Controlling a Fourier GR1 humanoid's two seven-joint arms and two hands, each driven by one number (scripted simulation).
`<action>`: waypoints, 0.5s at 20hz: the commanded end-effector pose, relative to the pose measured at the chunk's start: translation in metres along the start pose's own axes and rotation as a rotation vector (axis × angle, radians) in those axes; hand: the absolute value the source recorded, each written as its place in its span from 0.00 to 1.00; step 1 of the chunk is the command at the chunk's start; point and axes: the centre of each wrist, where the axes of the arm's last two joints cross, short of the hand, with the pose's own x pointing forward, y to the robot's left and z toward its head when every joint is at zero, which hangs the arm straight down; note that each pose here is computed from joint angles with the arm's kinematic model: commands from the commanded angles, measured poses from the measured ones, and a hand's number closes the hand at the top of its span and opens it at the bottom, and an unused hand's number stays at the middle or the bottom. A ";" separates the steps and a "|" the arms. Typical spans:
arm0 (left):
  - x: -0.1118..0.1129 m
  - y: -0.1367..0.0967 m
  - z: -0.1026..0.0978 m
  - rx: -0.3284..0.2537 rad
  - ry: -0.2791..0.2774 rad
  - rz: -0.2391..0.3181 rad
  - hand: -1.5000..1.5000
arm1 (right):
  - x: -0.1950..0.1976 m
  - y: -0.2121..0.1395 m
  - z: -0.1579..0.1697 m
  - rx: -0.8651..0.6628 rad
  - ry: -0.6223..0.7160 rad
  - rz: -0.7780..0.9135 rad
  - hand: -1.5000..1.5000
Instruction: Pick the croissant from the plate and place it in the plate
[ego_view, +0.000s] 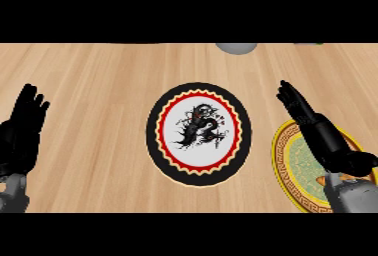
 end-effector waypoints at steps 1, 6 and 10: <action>-0.006 -0.008 0.013 -0.033 -0.011 0.010 0.50 | -0.003 -0.042 0.016 -0.036 0.009 0.027 1.00; -0.021 -0.008 -0.002 -0.154 0.041 -0.099 0.50 | 0.008 -0.161 0.060 -0.158 0.037 -0.099 1.00; -0.044 -0.008 0.014 -0.170 0.128 -0.061 0.50 | -0.008 -0.174 0.097 -0.547 0.066 0.187 0.00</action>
